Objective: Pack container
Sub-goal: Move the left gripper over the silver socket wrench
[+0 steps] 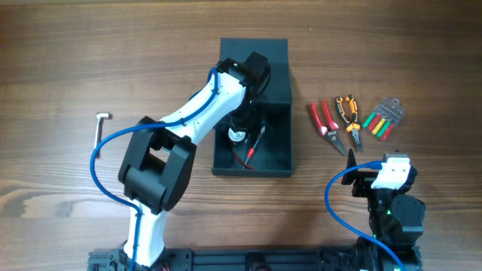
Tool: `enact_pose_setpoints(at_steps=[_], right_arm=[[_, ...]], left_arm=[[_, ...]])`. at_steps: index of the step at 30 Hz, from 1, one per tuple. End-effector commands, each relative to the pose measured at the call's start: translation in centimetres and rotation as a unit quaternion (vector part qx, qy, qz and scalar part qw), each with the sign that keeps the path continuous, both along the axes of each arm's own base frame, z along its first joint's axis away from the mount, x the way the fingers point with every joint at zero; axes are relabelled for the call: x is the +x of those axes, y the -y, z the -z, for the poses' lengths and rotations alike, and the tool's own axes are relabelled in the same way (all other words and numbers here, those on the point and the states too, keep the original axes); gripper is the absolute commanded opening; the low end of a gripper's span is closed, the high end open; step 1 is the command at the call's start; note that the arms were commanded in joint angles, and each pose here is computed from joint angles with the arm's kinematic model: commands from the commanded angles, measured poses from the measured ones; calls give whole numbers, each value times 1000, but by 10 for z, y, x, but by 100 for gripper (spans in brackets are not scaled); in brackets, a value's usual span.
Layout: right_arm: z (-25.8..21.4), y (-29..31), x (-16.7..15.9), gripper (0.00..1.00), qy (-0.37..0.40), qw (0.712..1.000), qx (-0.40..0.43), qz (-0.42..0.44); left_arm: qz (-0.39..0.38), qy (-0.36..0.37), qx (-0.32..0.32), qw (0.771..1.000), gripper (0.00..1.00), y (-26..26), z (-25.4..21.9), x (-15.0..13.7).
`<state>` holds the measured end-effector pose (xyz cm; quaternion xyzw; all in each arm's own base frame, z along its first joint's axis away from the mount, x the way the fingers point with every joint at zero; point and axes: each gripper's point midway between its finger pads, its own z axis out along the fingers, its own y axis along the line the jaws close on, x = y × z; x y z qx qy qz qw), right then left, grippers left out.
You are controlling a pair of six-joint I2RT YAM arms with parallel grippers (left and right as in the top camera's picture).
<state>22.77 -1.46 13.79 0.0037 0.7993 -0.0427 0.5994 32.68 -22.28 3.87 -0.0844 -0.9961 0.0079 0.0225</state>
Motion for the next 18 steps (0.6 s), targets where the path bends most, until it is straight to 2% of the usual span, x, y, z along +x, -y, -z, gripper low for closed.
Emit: enact_pose_setpoints(at_steps=[1, 3, 6, 9, 10, 12, 15, 18], right_arm=[[-2, -4, 0, 100, 5, 1000, -3, -11], [-2, -4, 0, 100, 5, 1000, -3, -11], [-2, -4, 0, 100, 5, 1000, -3, -11], [-2, -4, 0, 100, 5, 1000, -3, -11], [-2, -4, 0, 100, 5, 1000, -3, -11], [-2, -4, 0, 100, 5, 1000, -3, -11], [-2, -4, 0, 100, 5, 1000, -3, -11], [-2, -4, 0, 100, 5, 1000, -3, -11]], left_arm=[[1, 68, -48, 997, 74, 14, -59, 19], [-12, 110, -73, 991, 74, 12, -99, 33], [-69, 154, -81, 982, 74, -23, -144, 55], [-198, 171, -22, 965, 74, -116, -161, 70], [-239, 151, 0, 959, 75, -153, -158, 65], [-284, 128, 21, 950, 78, -194, -155, 58], [-393, 109, 79, 910, 82, -279, -153, 41], [-456, 81, 92, 882, 82, -326, -146, 20]])
